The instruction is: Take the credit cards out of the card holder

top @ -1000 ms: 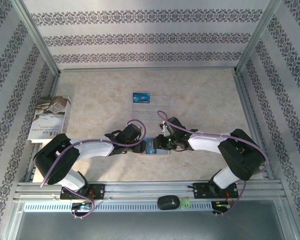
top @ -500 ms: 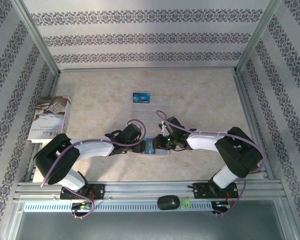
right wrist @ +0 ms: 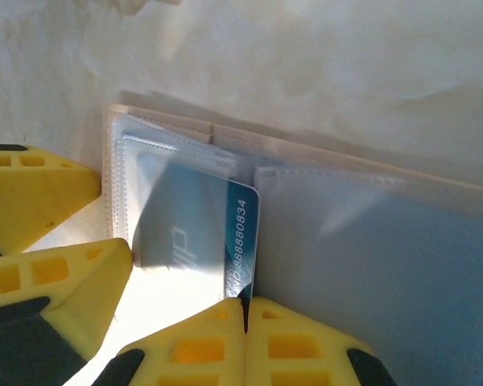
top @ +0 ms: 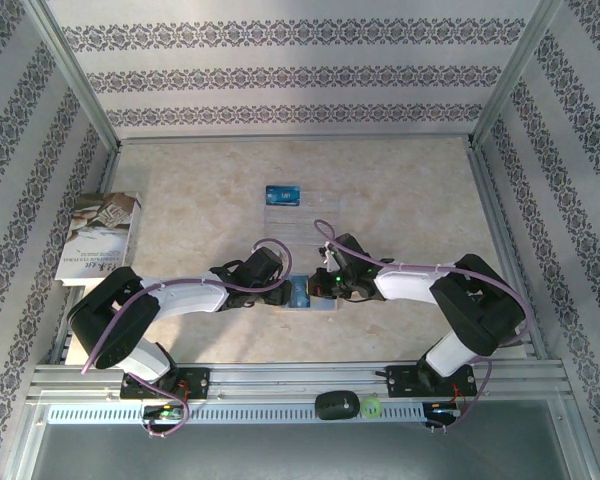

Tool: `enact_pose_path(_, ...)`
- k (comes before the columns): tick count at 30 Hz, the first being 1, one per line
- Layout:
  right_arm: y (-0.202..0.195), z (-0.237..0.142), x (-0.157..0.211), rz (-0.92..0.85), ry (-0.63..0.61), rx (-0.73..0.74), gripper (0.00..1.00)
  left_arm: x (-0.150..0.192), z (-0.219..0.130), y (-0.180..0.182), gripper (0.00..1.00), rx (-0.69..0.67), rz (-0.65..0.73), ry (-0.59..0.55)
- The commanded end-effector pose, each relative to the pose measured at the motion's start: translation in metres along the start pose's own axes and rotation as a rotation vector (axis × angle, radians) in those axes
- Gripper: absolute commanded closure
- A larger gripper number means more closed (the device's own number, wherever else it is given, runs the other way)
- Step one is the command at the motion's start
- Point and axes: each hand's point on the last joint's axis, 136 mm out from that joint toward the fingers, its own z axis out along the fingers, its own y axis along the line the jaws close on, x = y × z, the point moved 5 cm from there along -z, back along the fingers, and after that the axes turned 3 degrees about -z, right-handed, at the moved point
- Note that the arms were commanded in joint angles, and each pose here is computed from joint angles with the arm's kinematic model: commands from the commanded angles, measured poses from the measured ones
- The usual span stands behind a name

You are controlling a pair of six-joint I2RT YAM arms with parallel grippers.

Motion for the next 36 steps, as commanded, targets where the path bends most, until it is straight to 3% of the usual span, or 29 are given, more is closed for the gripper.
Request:
enact_pose_path(1, -0.018, -0.011, 0.003, 0.033, -0.036, 0.098, 1.00, 0.033, 0.017, 0.016, 0.42, -0.049, -0.002, 0.129)
enact_pose_path(7, -0.023, -0.025, 0.007, 0.032, -0.049, 0.134, 1.00, 0.033, 0.015, 0.017, 0.41, -0.047, -0.001, 0.125)
enact_pose_path(18, 0.006, -0.029, 0.001, -0.034, -0.046, 0.139, 1.00, 0.031, 0.015, 0.014, 0.41, -0.037, 0.008, 0.124)
enact_pose_path(24, 0.018, -0.019, 0.000, -0.050, -0.034, 0.073, 0.82, 0.031, 0.016, 0.014, 0.41, -0.036, 0.013, 0.128)
enact_pose_path(29, 0.022, -0.013, -0.003, -0.049, -0.022, 0.050, 0.77, 0.030, 0.016, 0.012, 0.41, -0.031, 0.017, 0.127)
enact_pose_path(36, 0.000, -0.013, -0.001, -0.007, -0.031, 0.127, 1.00, 0.029, 0.016, 0.013, 0.41, -0.033, 0.013, 0.124)
